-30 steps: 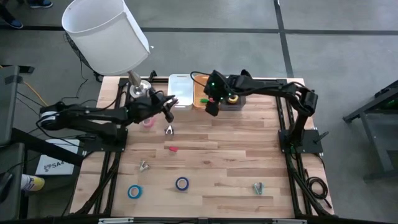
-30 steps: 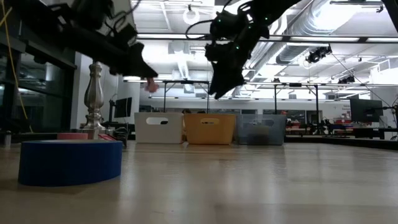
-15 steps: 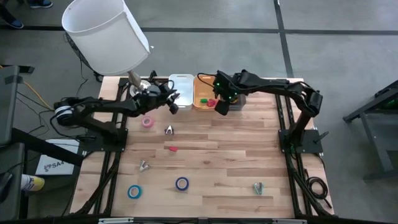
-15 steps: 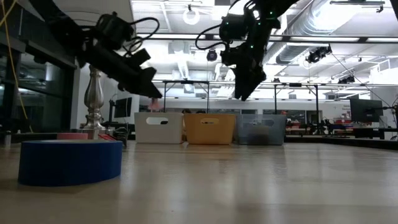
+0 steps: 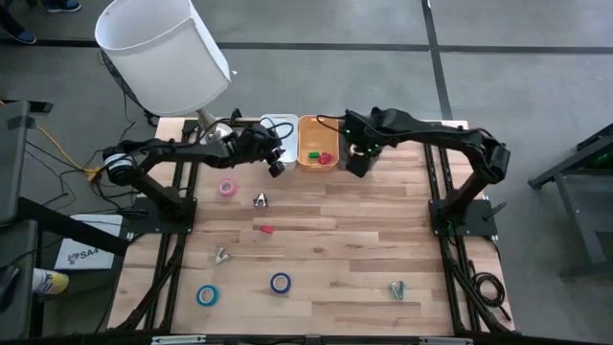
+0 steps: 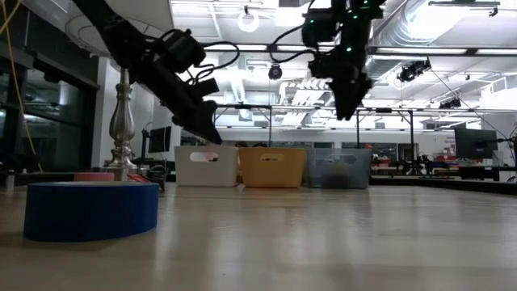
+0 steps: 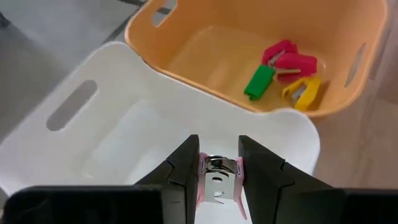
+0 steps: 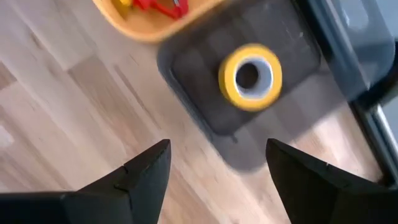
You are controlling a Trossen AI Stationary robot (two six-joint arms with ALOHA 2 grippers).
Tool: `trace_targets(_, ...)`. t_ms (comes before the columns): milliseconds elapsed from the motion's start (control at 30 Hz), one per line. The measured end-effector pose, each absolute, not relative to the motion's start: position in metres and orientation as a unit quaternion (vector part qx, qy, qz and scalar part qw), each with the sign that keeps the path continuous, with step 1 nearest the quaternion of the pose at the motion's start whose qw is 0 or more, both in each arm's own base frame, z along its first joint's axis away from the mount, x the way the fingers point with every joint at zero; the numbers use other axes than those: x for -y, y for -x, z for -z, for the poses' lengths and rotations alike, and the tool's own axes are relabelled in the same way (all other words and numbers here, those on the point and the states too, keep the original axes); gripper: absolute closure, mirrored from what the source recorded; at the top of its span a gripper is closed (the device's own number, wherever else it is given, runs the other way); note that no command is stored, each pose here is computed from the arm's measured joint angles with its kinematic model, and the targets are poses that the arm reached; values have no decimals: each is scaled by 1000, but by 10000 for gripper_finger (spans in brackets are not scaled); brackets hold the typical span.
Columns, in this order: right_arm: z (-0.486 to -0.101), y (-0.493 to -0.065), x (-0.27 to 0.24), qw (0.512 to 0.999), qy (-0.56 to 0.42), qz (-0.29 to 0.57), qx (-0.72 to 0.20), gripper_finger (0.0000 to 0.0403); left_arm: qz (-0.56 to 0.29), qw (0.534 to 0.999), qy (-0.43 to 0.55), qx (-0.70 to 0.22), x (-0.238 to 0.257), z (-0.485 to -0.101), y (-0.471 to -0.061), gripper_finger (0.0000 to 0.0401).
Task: Pick and place Stapler, Stapler remover, tape
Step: Put the pink staple remover into the white bin, then put the light blue staple remover into the white bin
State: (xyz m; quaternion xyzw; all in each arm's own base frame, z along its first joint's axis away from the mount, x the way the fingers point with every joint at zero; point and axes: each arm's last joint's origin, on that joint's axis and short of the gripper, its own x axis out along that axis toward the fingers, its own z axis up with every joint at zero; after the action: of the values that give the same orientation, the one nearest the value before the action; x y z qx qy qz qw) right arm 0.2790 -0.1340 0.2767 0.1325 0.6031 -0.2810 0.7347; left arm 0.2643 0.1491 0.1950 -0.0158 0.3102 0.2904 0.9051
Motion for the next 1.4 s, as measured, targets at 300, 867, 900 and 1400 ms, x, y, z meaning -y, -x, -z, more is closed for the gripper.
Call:
trace_targets(300,-275,-230,112,746,-175,318,-558,148,-304,884,18,-355,-152,-210,-267,235)
trace_targets(867,-250,-172,58,761,-300,272,-506,148,-217,928,16,-303,-128,-246,-259,197)
trace_targets(900,-249,-171,54,760,-308,267,-506,148,-211,930,10,-300,-123,-250,-257,197)
trace_targets(1400,-213,-161,-13,650,-461,277,-537,148,-158,938,-68,-302,-47,-289,-227,197)
